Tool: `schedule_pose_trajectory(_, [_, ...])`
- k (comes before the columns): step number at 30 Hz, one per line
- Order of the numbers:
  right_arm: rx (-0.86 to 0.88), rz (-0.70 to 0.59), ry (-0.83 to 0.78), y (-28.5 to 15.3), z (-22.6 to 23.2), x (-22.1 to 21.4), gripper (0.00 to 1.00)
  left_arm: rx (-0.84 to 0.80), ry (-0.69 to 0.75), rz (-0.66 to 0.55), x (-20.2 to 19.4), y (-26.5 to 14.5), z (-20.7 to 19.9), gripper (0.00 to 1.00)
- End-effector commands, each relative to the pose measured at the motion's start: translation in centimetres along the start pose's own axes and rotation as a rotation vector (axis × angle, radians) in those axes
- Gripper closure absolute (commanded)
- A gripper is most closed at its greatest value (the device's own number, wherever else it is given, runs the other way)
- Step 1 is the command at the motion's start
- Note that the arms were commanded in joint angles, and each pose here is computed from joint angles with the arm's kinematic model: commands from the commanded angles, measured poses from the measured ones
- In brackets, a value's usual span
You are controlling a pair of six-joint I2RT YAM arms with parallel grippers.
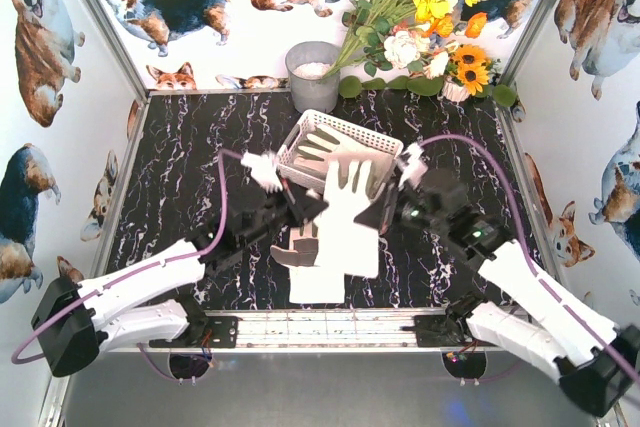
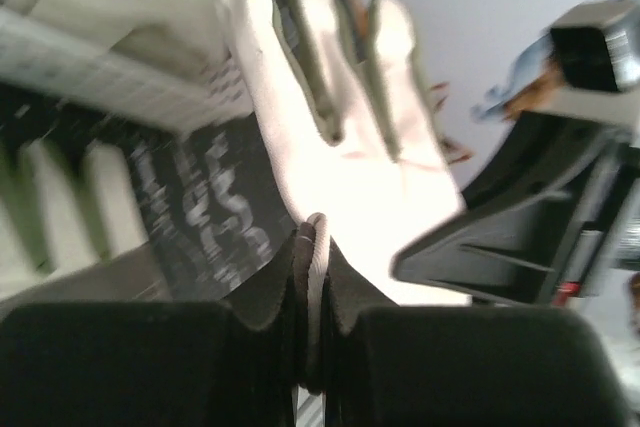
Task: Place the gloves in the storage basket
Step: Pair the glove with the glove.
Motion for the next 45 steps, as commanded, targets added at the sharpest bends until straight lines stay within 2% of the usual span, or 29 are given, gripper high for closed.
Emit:
schedule_pose_trajectory(1, [-0.285,-0.033,-0.153,1.4,-1.3,-1.2,1.0,0.143,0.086,0.131,-3.3,-1.8,5.9,1.0])
schedule_pose_trajectory(5, [-0.313,0.054,-0.221,3.9,-0.8,-4.2,1.0,0.172,0.093,0.17,-4.9,-3.1,8.4,1.0])
schedule_pose_trajectory(11, [-0.325,0.136,-0.275,6.6,-0.7,-6.6,1.0,0.243,0.149,0.124,-5.7,-5.7,12.1,1.0])
schedule_pose_trajectory(15, [-0.327,0.182,-0.304,8.7,-1.5,-7.9,1.0,0.295,0.167,0.134,-6.4,-6.6,13.9,1.0])
schedule_pose_trajectory(27, [-0.42,0.197,-0.304,11.1,-3.4,-9.5,1.0,0.418,0.253,0.107,-5.6,-6.2,16.3,1.0])
schedule_pose_trajectory(45, [-0.518,0.226,-0.273,12.9,-5.9,-11.9,1.0,0.449,0.259,0.147,-5.5,-4.5,18.8,1.0])
Point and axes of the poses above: each gripper's point midway between its finger pads, its own y axis out along the fingers, its own z axis along the line the jaws close on, x = y × z, the point moved 8 cm from there along -y, back along the fingers, and after that the axes turned 5 degrees about -y, right-handed, at the moved point
